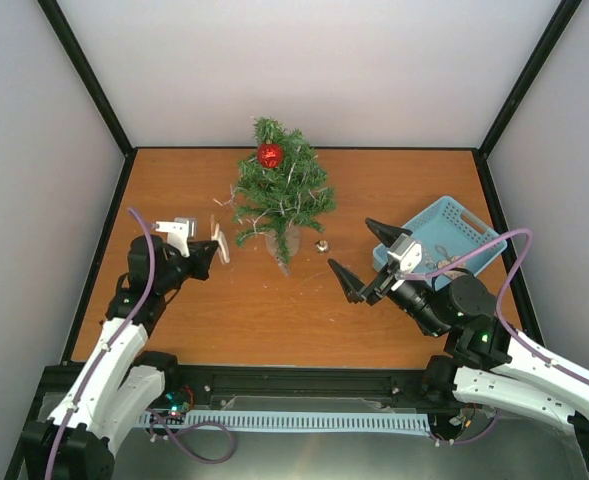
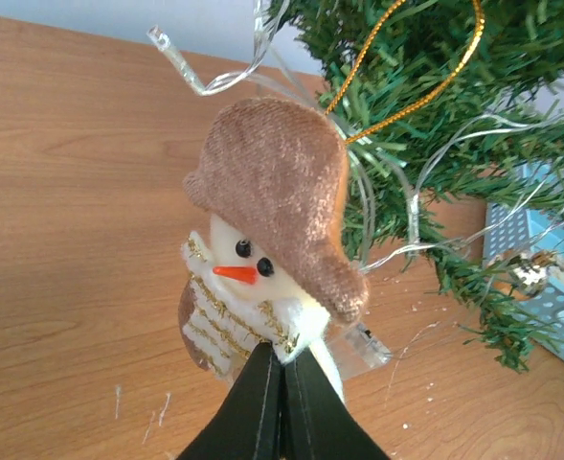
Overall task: Decorate the small christmas tree
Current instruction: Hang the decoration item on the Christmas tree.
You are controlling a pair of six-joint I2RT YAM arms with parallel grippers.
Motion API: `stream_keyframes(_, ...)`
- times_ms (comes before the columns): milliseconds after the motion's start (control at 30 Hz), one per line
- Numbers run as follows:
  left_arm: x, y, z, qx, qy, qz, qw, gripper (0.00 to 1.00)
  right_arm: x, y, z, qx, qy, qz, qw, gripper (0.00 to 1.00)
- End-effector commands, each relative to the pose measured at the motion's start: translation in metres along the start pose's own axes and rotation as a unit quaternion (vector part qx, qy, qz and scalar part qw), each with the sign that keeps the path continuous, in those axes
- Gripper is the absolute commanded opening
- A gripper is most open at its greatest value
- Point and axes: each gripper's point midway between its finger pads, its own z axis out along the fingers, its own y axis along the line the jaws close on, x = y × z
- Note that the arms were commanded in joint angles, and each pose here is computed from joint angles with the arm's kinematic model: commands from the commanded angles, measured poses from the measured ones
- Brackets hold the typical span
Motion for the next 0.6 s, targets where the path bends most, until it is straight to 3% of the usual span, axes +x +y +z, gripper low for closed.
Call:
stream_keyframes(0, -0.029, -0.017, -0.010, 0.034, -0.064, 0.010, 0.997, 0.01, 0.002, -0.005, -0.003, 0.014, 0.002, -0.007, 1.000, 1.00)
stream_keyframes(367, -0.099, -0.052, -0.034, 0.012, -0.117, 0.049, 0.992, 0.01, 0.012, -0.022, -0.004, 0.065, 0.031, -0.018, 0.997, 1.00)
stream_keyframes(467, -0.105, -0.060, -0.025, 0.002, -0.112, 0.076, 0.991, 0.01, 0.011, -0.021, -0.005, 0.062, 0.029, -0.018, 0.998, 1.00)
stream_keyframes(567, -0.099, -0.060, -0.010, 0.003, -0.069, 0.097, 0.993, 0.01, 0.012, -0.020, -0.005, 0.057, 0.031, -0.018, 0.998, 1.00)
